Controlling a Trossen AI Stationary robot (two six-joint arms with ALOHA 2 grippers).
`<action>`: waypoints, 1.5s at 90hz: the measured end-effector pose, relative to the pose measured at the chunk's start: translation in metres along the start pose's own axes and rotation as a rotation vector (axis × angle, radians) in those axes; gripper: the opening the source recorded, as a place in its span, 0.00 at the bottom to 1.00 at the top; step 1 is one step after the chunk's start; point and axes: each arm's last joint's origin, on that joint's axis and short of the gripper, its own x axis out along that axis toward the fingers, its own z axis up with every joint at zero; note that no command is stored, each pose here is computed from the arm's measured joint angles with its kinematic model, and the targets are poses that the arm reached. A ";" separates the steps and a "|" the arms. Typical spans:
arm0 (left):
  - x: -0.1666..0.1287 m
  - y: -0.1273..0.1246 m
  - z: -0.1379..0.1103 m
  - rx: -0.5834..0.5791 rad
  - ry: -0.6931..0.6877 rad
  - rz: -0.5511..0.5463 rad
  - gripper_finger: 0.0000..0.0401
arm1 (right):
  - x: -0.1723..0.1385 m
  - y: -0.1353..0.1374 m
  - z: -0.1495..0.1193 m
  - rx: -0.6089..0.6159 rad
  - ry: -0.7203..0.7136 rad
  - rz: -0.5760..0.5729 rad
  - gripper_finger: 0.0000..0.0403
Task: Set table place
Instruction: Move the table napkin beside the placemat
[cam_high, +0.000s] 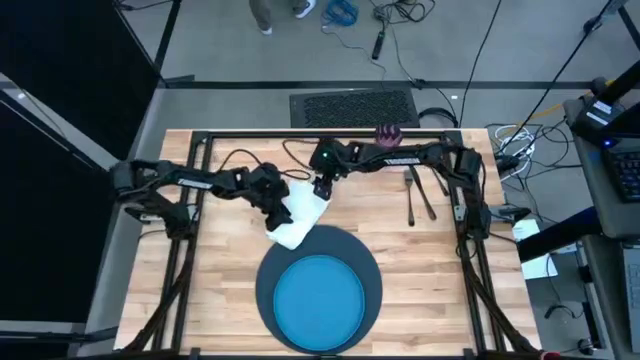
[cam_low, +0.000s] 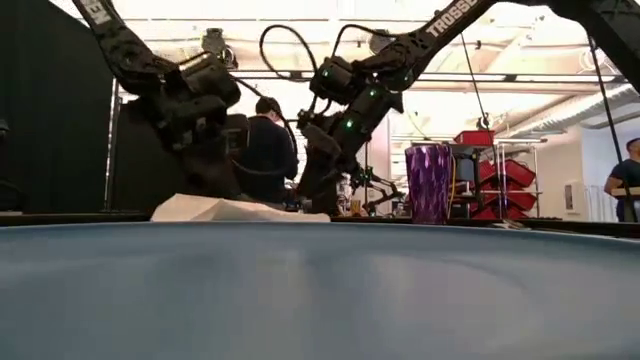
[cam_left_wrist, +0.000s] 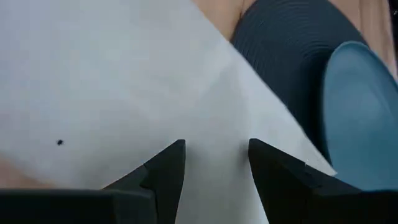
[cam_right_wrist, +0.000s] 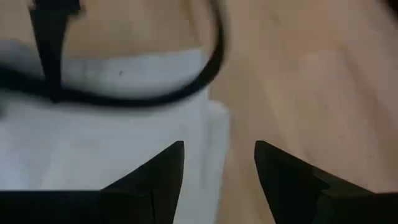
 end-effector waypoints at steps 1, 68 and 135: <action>0.001 0.001 0.000 -0.001 0.001 0.000 0.40 | -0.001 0.000 0.001 0.000 -0.005 -0.001 0.45; -0.007 0.027 -0.002 -0.091 -0.026 0.369 0.40 | -0.043 -0.020 0.010 0.061 -0.006 -0.116 0.45; -0.031 -0.035 -0.061 -0.325 0.424 0.494 0.40 | -0.044 -0.025 -0.002 0.046 0.113 -0.109 0.45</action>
